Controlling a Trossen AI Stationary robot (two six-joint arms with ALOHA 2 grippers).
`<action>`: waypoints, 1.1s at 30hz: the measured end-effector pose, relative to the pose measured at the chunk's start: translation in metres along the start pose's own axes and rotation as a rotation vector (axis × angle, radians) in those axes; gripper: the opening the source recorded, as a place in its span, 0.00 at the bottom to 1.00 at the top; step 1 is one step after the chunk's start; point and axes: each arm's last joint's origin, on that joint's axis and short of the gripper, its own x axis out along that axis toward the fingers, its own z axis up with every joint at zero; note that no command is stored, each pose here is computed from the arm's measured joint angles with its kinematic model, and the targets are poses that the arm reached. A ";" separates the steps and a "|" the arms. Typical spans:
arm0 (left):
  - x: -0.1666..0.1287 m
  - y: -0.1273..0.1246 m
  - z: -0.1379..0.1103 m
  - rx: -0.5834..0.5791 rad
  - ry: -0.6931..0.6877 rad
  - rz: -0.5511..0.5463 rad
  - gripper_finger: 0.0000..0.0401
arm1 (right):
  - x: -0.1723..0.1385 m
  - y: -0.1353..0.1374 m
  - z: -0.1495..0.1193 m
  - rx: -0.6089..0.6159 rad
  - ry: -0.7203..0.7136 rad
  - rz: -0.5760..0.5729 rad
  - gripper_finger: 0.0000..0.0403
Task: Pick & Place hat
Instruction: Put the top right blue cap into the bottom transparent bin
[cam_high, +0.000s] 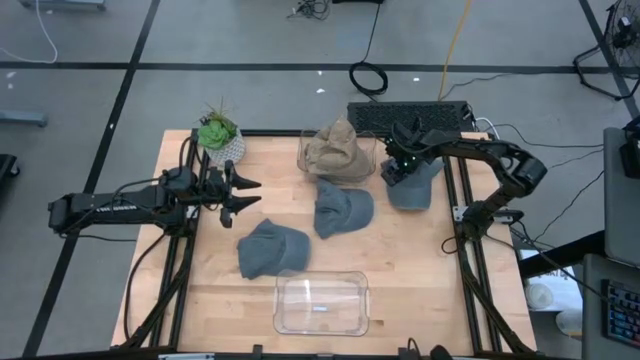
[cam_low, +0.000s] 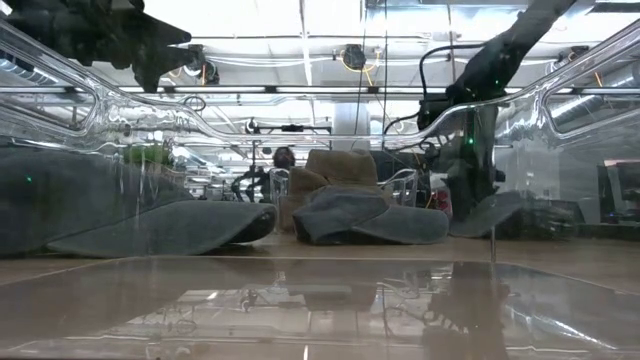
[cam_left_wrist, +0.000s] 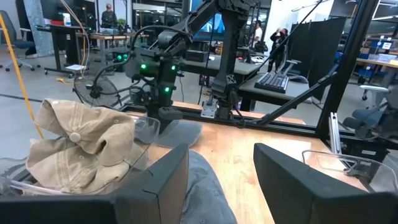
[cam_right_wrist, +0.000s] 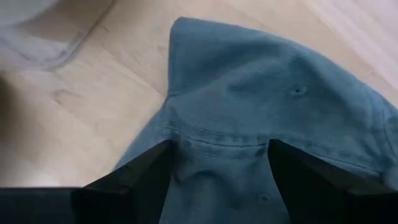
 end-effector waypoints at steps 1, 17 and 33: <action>0.000 0.000 0.000 0.000 0.000 0.000 0.48 | 0.000 0.000 0.001 0.000 -0.007 0.002 0.62; 0.000 0.000 0.000 0.000 0.001 0.000 0.48 | -0.017 0.026 -0.007 -0.346 -0.045 0.145 0.02; 0.000 0.000 0.000 0.000 0.002 0.000 0.48 | -0.065 0.073 -0.071 -0.893 0.082 0.139 0.00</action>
